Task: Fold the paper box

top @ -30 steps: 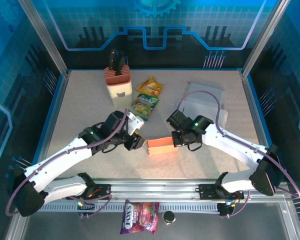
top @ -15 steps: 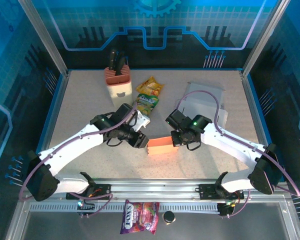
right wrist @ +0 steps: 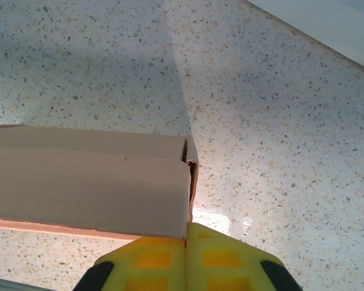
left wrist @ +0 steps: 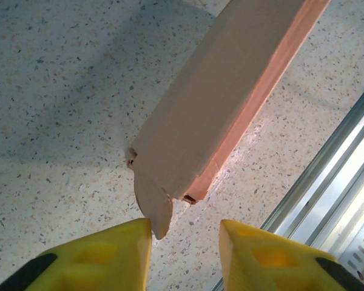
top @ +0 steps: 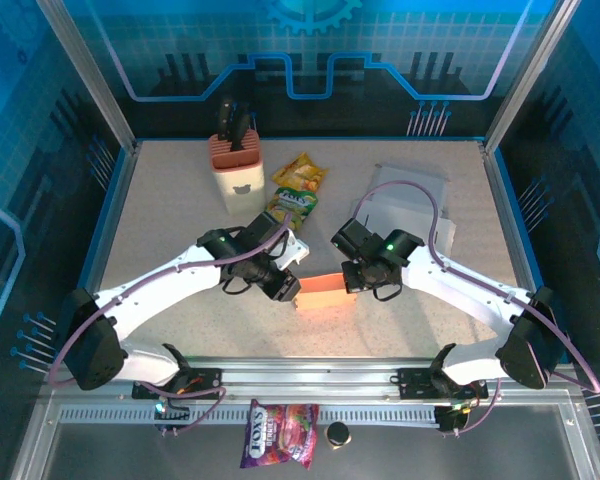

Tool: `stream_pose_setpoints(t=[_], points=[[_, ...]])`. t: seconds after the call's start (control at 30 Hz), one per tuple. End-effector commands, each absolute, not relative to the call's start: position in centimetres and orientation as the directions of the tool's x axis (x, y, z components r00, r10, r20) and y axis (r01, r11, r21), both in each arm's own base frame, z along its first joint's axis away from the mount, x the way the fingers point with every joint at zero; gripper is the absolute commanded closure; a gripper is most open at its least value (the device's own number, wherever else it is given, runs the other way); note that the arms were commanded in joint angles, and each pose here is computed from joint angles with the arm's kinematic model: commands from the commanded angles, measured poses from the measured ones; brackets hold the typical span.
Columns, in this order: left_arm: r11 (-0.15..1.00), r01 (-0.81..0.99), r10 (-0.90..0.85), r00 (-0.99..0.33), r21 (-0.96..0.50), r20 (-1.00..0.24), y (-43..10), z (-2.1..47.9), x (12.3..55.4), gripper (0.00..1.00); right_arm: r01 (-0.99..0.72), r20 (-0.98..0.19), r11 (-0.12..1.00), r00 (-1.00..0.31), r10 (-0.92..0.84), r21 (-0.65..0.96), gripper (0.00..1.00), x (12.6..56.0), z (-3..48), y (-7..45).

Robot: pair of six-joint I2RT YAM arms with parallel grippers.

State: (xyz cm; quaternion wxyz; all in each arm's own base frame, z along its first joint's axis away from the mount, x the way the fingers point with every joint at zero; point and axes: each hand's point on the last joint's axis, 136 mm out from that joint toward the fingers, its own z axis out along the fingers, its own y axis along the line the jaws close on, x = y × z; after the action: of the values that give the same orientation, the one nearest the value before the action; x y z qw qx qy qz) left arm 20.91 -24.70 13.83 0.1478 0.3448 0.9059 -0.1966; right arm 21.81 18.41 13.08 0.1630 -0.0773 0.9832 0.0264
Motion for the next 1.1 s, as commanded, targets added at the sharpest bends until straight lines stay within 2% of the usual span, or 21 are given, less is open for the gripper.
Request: stream_pose_setpoints(t=[0.0, 0.33, 0.63, 0.77, 1.07], points=[[0.690, 0.687, 0.576, -0.712, -0.229, -0.401, -24.8, 13.7, 21.5, 0.71, -0.150, -0.319, 0.988, -0.939, -0.129, 0.040, 1.00, 21.5, 13.5, 18.5], [0.706, 0.675, 0.565, -0.719, -0.214, -0.405, -24.9, 13.6, 22.1, 0.82, -0.150, -0.318, 0.988, -0.939, -0.129, 0.044, 1.00, 21.5, 13.4, 18.5], [0.739, 0.620, 0.513, -0.772, -0.265, -0.376, -25.4, 13.4, 21.9, 0.90, -0.147, -0.318, 0.988, -0.940, -0.125, 0.046, 1.00, 21.5, 13.4, 18.5], [0.782, 0.547, 0.447, -0.826, -0.299, -0.344, -25.6, 13.6, 21.9, 0.95, -0.141, -0.318, 0.989, -0.941, -0.118, 0.050, 1.00, 21.5, 13.3, 18.6], [0.845, 0.373, 0.292, -0.922, -0.384, -0.252, -26.0, 13.7, 21.3, 0.97, -0.141, -0.322, 0.988, -0.940, -0.114, 0.062, 1.00, 21.5, 13.2, 19.2]])
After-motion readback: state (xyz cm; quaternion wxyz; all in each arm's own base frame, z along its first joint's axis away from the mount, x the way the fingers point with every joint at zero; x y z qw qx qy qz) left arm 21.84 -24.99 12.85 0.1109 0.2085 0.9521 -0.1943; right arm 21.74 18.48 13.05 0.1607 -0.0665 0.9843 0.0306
